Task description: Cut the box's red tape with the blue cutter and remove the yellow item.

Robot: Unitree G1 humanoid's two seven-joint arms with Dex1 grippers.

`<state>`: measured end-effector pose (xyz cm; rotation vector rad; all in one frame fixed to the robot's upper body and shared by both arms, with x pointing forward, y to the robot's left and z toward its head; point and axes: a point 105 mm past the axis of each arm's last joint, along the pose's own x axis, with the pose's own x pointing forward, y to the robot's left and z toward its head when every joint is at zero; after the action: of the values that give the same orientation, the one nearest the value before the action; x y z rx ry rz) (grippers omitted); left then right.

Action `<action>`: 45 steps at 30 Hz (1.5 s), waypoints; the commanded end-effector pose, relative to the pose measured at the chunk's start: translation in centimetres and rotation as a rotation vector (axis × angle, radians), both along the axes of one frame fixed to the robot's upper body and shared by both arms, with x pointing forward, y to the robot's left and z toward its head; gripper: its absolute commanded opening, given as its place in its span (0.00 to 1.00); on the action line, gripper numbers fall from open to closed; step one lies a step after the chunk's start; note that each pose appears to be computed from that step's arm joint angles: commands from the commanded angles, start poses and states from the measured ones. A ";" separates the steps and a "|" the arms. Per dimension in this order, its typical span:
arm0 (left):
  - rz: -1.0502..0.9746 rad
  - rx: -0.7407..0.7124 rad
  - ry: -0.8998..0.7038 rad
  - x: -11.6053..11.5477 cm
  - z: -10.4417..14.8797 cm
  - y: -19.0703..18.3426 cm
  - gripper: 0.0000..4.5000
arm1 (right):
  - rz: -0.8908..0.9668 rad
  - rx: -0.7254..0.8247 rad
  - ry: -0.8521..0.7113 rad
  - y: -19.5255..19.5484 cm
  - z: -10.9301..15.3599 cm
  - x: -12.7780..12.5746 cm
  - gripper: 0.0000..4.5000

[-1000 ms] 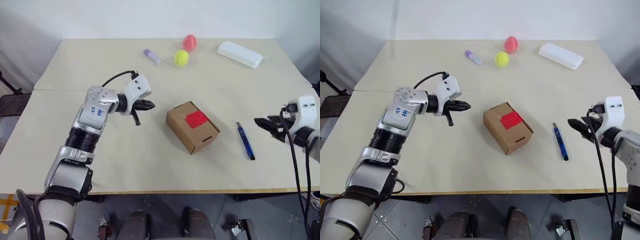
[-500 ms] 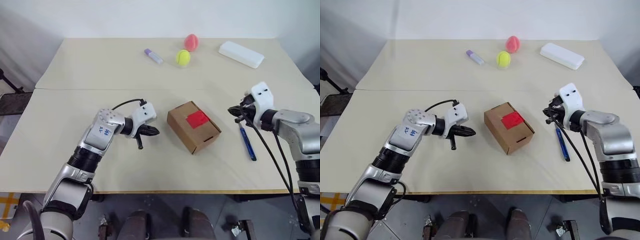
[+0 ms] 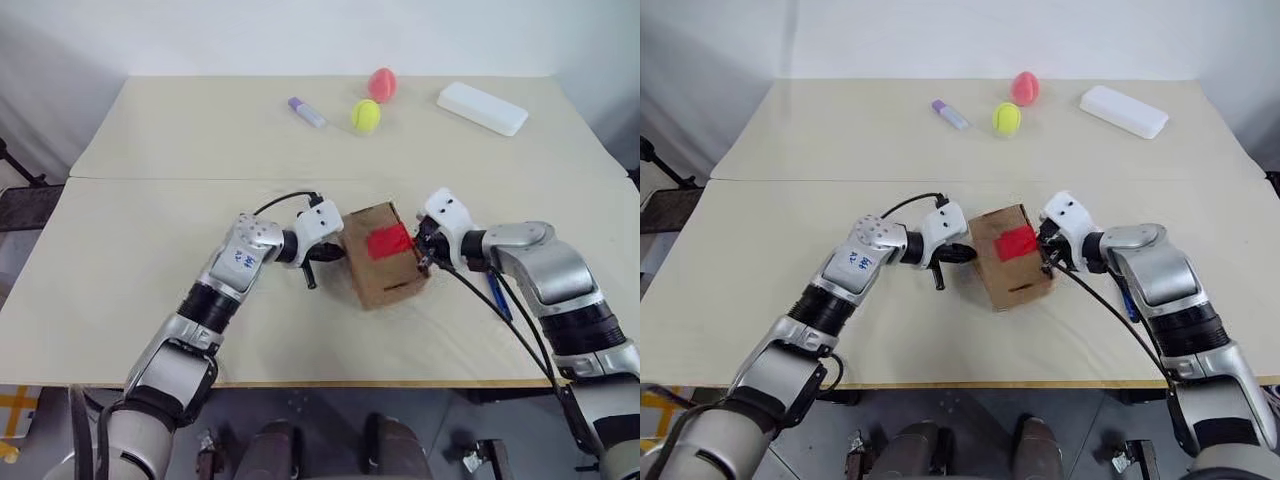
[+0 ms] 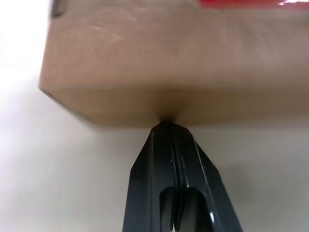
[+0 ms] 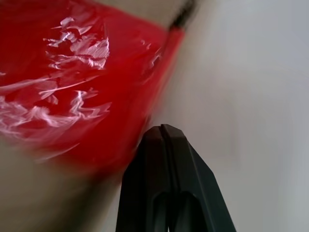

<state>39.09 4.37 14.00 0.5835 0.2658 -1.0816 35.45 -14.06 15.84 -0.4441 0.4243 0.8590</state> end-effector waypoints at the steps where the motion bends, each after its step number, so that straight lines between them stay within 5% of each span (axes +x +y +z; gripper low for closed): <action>1: -0.013 0.000 -0.065 0.5 1.5 -0.1 0.00 | 0.102 0.058 0.009 3.3 0.5 -1.8 0.00; 17: -0.099 0.093 0.005 -1.8 1.3 2.5 0.00 | -0.013 0.022 -0.034 3.2 0.3 -0.8 0.00; 29: -0.042 0.000 -0.098 -0.5 5.4 5.1 0.00 | -0.132 -0.035 -0.130 -1.2 3.9 -1.5 0.00; 36: -0.091 -0.136 -0.090 -0.6 9.2 3.2 0.00 | -0.169 0.085 -0.182 -0.5 6.9 -1.1 0.00; 39: -0.145 -0.163 -0.087 -0.7 9.7 1.6 0.00 | -0.154 0.110 -0.146 0.7 6.5 -0.7 0.13; 45: -0.195 -0.082 -0.055 -0.6 7.2 -0.3 0.00 | -0.143 0.122 -0.119 2.2 5.4 0.3 0.58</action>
<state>38.61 4.68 20.75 0.5088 0.1444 -1.2435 35.43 -12.00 20.25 -0.3304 0.3323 0.7243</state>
